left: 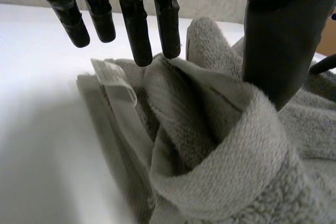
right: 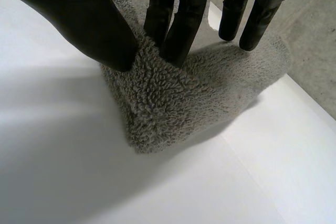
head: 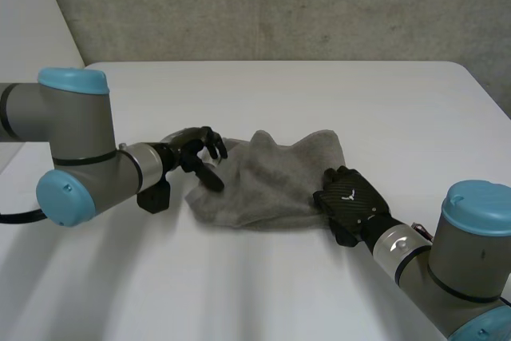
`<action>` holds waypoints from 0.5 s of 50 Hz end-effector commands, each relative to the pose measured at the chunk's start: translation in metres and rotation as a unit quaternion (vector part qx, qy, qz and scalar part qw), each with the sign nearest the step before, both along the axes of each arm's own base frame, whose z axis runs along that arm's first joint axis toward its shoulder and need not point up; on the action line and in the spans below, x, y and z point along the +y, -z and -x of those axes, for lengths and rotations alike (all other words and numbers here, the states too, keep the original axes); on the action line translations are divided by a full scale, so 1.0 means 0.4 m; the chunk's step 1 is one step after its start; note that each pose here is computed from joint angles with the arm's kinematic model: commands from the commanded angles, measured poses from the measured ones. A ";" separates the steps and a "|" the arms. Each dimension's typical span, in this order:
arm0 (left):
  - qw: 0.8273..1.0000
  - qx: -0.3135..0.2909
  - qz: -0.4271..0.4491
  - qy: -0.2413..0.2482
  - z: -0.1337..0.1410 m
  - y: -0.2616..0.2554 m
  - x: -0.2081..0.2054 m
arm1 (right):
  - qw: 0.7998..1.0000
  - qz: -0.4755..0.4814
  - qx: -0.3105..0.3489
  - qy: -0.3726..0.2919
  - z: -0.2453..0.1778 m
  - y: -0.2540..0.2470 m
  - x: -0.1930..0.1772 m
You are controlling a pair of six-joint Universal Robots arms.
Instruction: Fold the towel.
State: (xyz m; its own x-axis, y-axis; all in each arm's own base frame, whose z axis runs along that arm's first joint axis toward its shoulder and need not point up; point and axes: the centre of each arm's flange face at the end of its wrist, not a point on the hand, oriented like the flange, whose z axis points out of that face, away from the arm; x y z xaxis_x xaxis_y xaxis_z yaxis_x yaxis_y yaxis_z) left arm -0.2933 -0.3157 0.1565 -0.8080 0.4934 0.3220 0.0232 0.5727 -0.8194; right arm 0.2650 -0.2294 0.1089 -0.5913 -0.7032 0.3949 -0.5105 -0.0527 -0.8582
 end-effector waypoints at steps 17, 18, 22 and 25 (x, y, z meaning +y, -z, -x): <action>0.998 -0.049 0.028 -0.012 -0.024 0.029 -0.032 | 1.000 0.008 0.014 -0.003 0.002 0.005 -0.001; 0.998 -0.048 0.031 -0.013 -0.024 0.027 -0.033 | 1.000 0.008 0.014 -0.003 0.002 0.005 -0.001; 0.998 -0.049 0.029 -0.013 -0.025 0.029 -0.030 | 1.000 0.008 0.014 -0.004 0.001 0.005 0.000; 0.998 -0.050 0.026 -0.012 -0.026 0.032 -0.028 | 1.000 0.007 0.014 -0.004 0.001 0.006 0.001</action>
